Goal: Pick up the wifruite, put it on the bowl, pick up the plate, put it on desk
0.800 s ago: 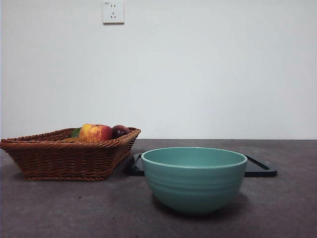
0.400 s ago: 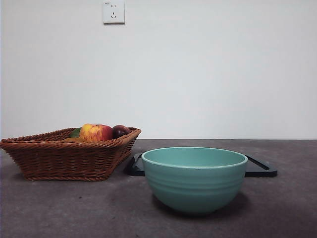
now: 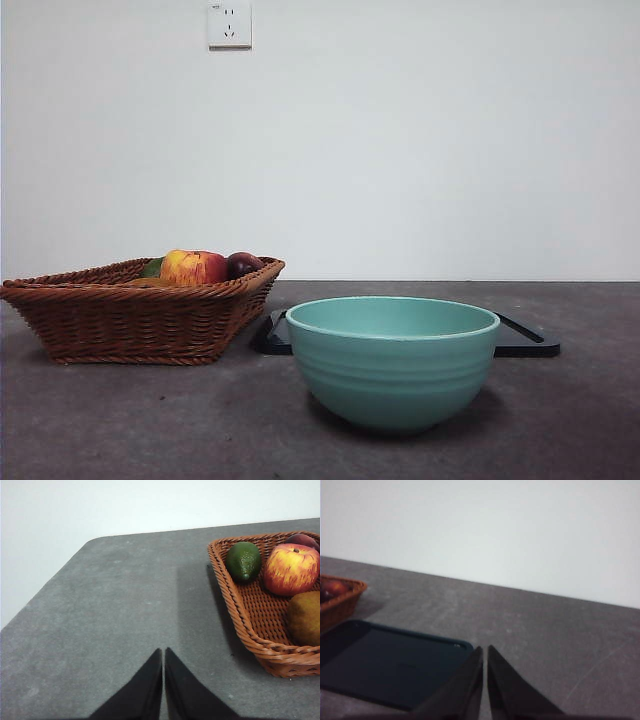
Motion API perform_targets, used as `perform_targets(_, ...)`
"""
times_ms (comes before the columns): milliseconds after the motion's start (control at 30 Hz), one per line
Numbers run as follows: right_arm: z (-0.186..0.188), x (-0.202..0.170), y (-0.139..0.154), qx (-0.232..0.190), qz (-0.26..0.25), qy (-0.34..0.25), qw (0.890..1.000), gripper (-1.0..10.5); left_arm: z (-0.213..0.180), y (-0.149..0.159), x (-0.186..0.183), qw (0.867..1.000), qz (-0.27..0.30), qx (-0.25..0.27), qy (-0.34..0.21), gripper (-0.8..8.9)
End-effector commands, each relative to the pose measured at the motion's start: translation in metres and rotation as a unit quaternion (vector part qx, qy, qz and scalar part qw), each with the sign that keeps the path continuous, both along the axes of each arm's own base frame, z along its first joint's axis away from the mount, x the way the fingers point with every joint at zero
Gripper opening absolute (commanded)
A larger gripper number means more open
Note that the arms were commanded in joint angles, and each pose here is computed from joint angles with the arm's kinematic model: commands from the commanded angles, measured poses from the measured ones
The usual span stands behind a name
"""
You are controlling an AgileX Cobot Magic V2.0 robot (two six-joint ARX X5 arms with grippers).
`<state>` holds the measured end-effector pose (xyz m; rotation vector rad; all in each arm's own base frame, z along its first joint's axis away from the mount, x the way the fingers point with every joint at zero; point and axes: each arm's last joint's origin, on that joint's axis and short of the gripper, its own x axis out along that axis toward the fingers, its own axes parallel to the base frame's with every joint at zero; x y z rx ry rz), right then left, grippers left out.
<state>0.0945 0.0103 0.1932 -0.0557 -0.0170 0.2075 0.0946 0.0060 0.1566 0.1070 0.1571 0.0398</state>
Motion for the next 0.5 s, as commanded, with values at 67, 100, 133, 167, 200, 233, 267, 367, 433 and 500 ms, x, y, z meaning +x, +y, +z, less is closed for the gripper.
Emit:
perform_targets(67,-0.008,0.000,0.000,0.001,-0.005,-0.001,1.000,0.1,-0.007,0.000,0.001,1.000,0.003,-0.002,0.012,0.07)
perform_targets(100,-0.010,0.001,0.000,0.001,-0.005,0.001,1.000,0.1,-0.007,0.000,0.001,1.000,0.003,-0.002,0.012,0.07)
perform_targets(133,-0.013,0.001,0.000,0.001,-0.005,0.003,1.000,0.1,-0.007,0.000,0.001,1.000,0.003,-0.002,0.012,0.07)
perform_targets(167,-0.014,0.001,0.000,0.001,-0.005,0.005,1.000,0.1,-0.007,0.000,0.001,1.000,0.003,-0.002,0.012,0.07)
perform_targets(200,-0.015,0.001,0.000,0.001,-0.005,0.006,1.000,0.1,-0.007,0.000,0.001,1.000,0.002,-0.002,0.012,0.07)
perform_targets(233,-0.017,0.001,0.000,0.001,-0.005,0.009,1.000,0.1,-0.007,0.000,0.001,1.000,0.003,-0.002,0.012,0.07)
perform_targets(267,-0.019,0.002,0.000,0.001,-0.005,0.011,1.000,0.1,-0.007,0.000,0.001,1.000,0.003,-0.002,0.012,0.07)
perform_targets(367,-0.025,0.002,0.000,0.008,-0.005,0.018,1.000,0.1,-0.007,0.000,0.001,1.000,0.003,-0.002,0.012,0.07)
perform_targets(433,-0.031,0.002,0.000,0.013,-0.005,0.027,1.000,0.1,-0.007,0.000,0.001,1.000,0.003,-0.002,0.012,0.07)
perform_targets(500,-0.033,0.002,0.000,0.015,-0.005,0.038,0.999,0.1,-0.007,0.000,0.001,1.000,0.003,-0.002,0.012,0.07)
